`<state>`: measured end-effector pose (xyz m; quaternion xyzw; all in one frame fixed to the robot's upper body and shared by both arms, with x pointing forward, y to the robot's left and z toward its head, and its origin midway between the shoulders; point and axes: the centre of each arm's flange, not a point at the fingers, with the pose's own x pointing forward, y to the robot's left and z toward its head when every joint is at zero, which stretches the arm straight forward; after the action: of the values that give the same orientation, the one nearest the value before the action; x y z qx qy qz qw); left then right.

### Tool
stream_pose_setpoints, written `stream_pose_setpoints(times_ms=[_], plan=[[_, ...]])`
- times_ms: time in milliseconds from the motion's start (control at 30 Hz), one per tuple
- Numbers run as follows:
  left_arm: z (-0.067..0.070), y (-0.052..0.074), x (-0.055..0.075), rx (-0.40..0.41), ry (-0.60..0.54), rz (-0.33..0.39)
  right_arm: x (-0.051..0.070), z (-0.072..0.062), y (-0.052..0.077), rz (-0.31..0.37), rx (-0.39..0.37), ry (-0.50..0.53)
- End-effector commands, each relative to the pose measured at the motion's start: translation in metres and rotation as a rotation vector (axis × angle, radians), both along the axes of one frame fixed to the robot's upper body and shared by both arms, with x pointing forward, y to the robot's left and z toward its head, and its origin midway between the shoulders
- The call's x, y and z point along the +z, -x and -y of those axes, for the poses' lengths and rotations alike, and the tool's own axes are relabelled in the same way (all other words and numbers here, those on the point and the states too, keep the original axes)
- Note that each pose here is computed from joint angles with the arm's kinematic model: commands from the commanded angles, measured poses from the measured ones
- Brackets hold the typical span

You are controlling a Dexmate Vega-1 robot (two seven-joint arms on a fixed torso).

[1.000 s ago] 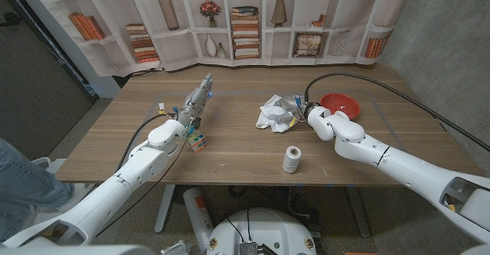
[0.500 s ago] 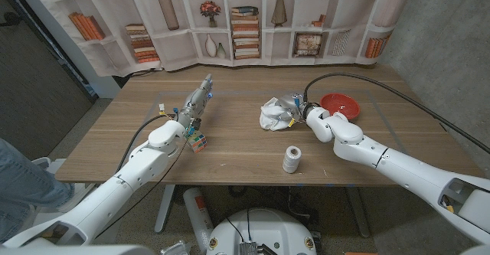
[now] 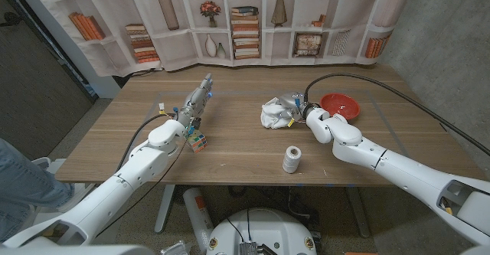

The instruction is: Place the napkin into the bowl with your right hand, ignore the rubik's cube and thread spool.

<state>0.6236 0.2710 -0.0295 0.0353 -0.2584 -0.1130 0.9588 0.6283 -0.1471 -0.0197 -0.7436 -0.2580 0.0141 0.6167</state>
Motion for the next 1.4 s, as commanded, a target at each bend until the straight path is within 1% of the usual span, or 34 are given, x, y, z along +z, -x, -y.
stream_pose_setpoints(times_ms=[33, 433, 800, 1400], plan=[[0.0, -0.001, 0.001, 0.0, -0.007, -0.004, 0.003, -0.001, 0.003, 0.009, 0.009, -0.022], [0.0, 0.0, 0.004, -0.002, -0.013, -0.002, 0.012, 0.0, 0.011, 0.034, 0.021, -0.051], [0.002, 0.001, 0.008, 0.0, -0.021, 0.007, 0.017, 0.002, 0.015, 0.041, 0.017, -0.063], [0.003, 0.002, 0.007, -0.004, -0.016, 0.013, 0.031, -0.001, 0.029, 0.049, 0.027, -0.058]])
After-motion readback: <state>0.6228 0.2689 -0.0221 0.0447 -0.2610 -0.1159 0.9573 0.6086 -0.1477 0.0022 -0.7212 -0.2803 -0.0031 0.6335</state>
